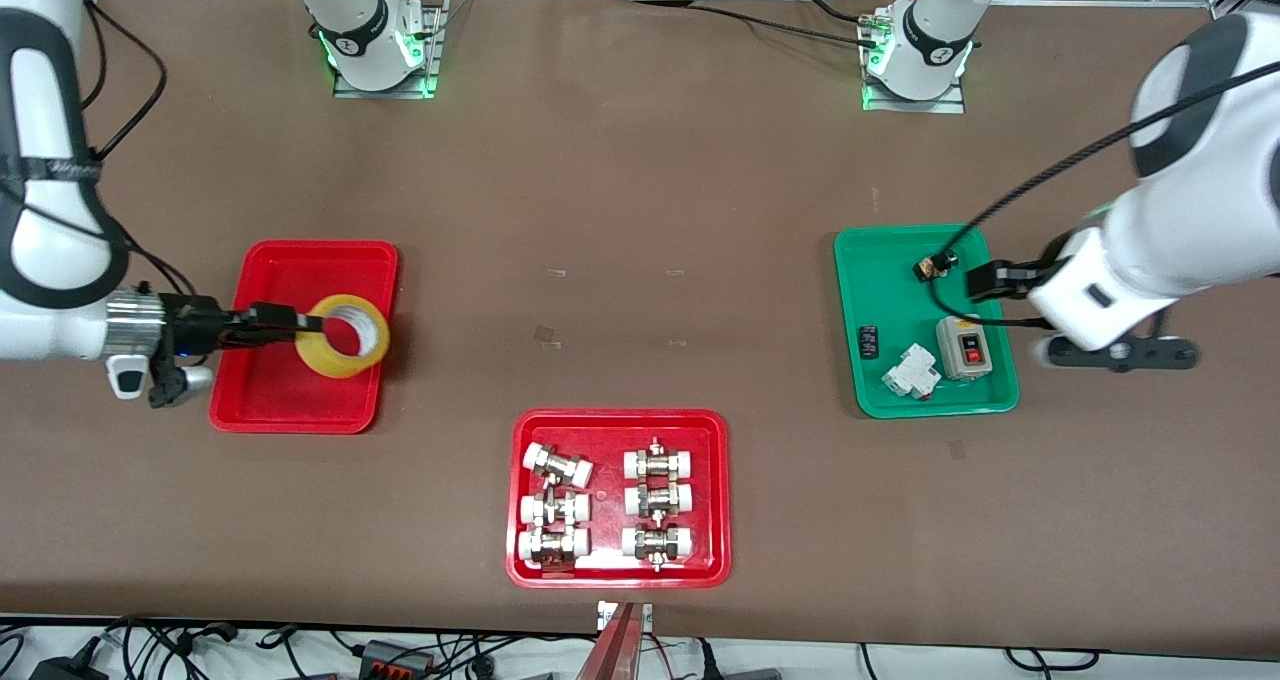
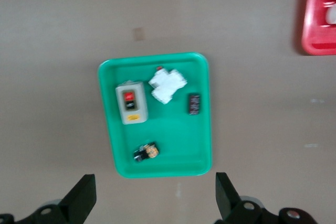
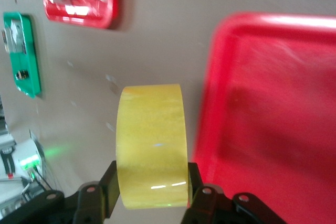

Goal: Left arm passes tape to right arm into tray
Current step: 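Carry the tape over the empty red tray with the right gripper, then lower the tape into the red tray and open the right gripper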

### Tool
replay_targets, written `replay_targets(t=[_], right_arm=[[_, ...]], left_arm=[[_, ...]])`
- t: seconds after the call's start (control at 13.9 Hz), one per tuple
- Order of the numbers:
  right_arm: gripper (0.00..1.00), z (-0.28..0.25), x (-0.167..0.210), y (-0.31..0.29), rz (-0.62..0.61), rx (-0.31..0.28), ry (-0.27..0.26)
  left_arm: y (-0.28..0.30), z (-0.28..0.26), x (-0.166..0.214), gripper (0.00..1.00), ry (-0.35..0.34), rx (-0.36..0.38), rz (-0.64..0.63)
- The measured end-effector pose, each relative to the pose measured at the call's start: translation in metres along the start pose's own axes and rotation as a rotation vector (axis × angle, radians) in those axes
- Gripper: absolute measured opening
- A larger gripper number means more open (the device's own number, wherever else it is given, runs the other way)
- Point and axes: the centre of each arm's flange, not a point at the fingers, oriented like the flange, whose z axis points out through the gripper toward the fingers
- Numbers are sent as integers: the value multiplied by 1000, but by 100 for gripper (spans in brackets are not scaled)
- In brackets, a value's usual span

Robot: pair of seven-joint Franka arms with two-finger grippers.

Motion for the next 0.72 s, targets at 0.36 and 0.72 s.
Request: replay_targets(t=[0.36, 0.72], right_arm=[[55, 28, -33, 96, -57, 99, -32], [62, 38, -34, 112, -113, 74, -59]], left_arm=[[-43, 30, -23, 100, 19, -1, -75], [-63, 24, -45, 100, 96, -2, -125]])
